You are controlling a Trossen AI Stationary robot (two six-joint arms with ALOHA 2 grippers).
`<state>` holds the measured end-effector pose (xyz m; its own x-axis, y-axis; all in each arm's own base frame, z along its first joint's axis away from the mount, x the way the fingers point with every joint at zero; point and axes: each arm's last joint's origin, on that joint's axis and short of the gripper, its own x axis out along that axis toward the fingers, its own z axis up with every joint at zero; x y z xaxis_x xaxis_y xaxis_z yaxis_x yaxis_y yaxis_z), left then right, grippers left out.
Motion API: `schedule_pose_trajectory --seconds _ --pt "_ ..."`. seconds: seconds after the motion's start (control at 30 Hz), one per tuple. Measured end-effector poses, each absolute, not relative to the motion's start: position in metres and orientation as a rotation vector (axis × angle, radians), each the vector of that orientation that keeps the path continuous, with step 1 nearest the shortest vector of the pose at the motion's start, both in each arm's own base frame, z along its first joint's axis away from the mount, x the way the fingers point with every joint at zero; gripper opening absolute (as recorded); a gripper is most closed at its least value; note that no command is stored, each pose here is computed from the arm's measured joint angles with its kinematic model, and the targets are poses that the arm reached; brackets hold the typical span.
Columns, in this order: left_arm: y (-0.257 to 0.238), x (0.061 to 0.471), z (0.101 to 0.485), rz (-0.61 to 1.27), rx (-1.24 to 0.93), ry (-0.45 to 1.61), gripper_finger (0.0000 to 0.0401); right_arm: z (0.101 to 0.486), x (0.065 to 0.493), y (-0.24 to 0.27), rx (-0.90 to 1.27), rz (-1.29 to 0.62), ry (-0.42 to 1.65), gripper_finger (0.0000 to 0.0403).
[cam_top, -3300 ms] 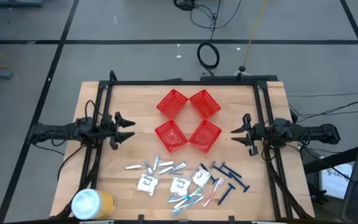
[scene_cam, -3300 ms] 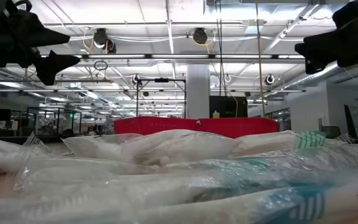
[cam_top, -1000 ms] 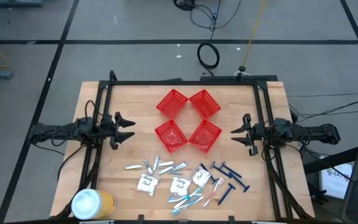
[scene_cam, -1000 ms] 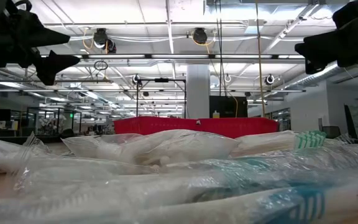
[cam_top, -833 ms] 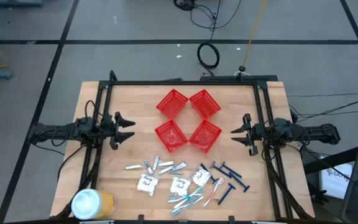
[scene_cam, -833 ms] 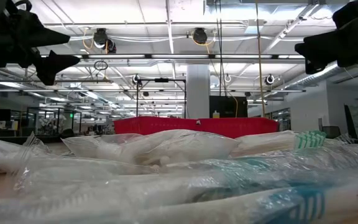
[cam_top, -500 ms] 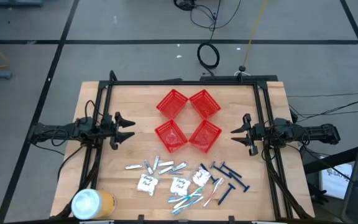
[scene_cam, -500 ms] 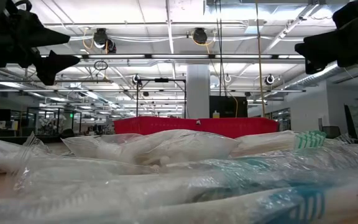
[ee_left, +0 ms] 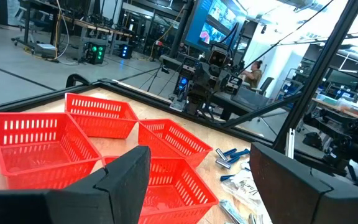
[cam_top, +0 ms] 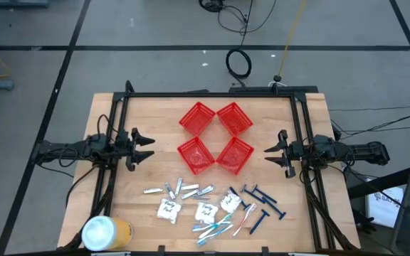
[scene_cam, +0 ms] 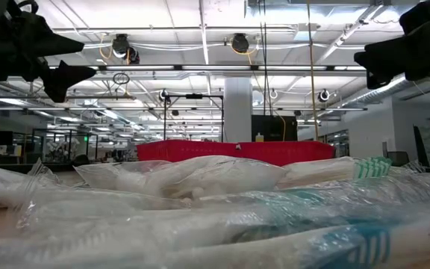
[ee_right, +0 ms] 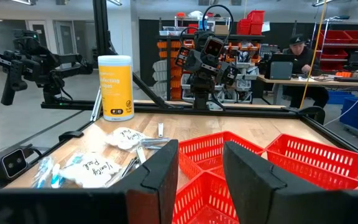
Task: Pick & Place Travel size toiletries
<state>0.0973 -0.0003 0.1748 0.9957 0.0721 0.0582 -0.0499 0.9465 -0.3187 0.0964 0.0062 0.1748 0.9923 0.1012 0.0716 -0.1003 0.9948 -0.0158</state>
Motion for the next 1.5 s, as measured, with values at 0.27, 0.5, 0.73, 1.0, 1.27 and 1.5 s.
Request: schedule_pose_trajectory --seconds 0.27,0.5,0.73,1.0,1.27,1.5 --pt "0.000 0.097 0.175 0.062 -0.323 -0.069 0.0271 0.175 0.096 0.006 -0.013 0.101 -0.072 0.0116" --pt "0.000 0.097 0.175 0.063 -0.323 -0.070 0.0271 0.175 0.096 0.006 -0.013 0.101 -0.072 0.0116" --pt "0.000 0.097 0.175 0.062 -0.323 -0.069 0.0271 0.179 0.096 0.006 0.066 0.111 -0.111 0.0116" --pt "0.000 0.097 0.175 0.062 -0.323 -0.069 0.0271 0.189 0.094 0.007 0.403 0.170 -0.191 0.0116" --pt "0.000 0.097 0.175 0.062 -0.323 -0.069 0.0271 0.189 0.095 0.006 0.428 0.147 -0.194 0.0116" --pt "0.000 0.097 0.175 0.063 -0.322 -0.069 0.0271 0.195 0.096 0.007 0.421 0.170 -0.244 0.0119"
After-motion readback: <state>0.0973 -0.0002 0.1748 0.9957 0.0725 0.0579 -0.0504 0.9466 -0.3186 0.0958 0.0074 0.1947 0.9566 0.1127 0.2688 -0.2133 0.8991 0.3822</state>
